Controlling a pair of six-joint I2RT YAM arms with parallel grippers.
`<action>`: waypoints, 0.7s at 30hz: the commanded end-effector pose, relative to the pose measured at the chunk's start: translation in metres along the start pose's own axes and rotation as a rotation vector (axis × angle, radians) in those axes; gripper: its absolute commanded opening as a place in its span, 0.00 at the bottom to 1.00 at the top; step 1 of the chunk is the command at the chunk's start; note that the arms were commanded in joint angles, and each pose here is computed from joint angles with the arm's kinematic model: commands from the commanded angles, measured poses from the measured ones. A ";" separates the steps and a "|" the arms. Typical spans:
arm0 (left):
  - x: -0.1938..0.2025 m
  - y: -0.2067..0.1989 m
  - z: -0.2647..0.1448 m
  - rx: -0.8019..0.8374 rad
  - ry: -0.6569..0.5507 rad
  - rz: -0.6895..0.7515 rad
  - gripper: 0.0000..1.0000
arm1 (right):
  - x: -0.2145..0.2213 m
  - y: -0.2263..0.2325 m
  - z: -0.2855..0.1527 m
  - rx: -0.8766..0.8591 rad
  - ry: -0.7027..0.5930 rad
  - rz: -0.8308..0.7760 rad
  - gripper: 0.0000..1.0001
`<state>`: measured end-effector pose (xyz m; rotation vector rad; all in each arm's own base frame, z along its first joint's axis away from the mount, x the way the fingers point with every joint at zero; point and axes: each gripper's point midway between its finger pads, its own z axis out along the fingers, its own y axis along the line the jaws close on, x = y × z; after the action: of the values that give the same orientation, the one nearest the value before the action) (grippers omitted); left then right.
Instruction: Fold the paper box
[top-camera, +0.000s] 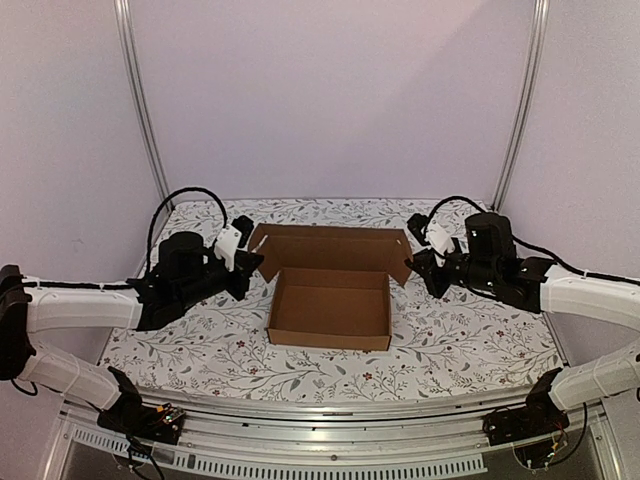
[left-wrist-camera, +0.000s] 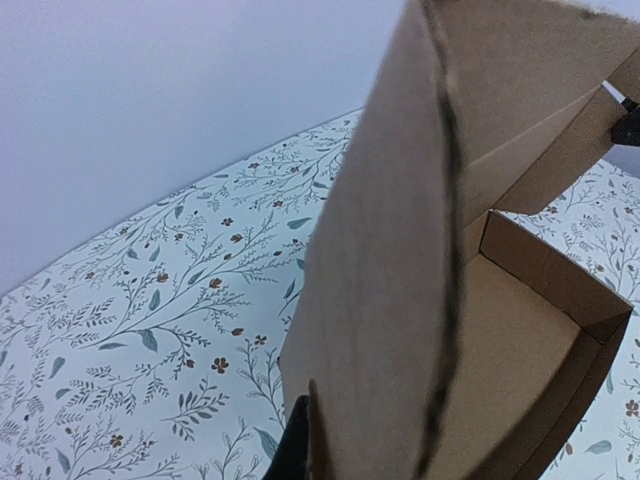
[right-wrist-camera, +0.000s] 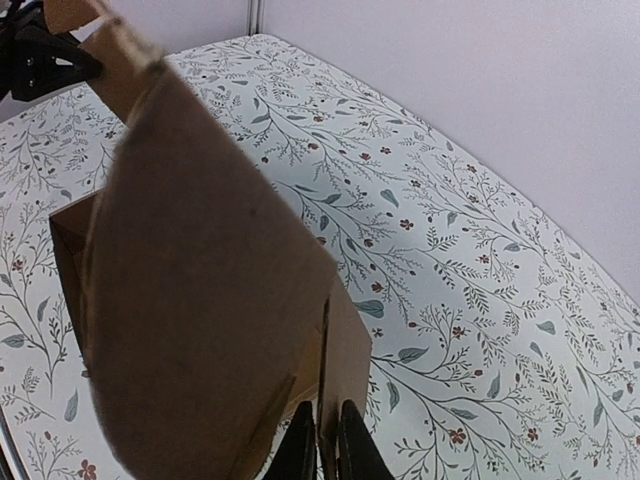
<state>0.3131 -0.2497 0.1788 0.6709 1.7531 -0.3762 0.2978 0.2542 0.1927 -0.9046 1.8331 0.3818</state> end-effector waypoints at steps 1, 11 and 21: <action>0.011 -0.006 0.000 0.018 0.069 -0.002 0.00 | -0.007 0.002 -0.001 -0.022 -0.025 0.014 0.02; -0.004 -0.018 -0.002 0.057 0.085 -0.137 0.00 | -0.025 0.009 -0.013 -0.041 -0.073 0.130 0.00; -0.006 -0.040 0.009 0.103 0.188 -0.299 0.00 | -0.048 0.018 -0.020 -0.047 -0.114 0.290 0.00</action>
<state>0.3112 -0.2677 0.1931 0.5276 1.9137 -0.5234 0.2859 0.2577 0.2042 -0.7212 1.9129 0.5126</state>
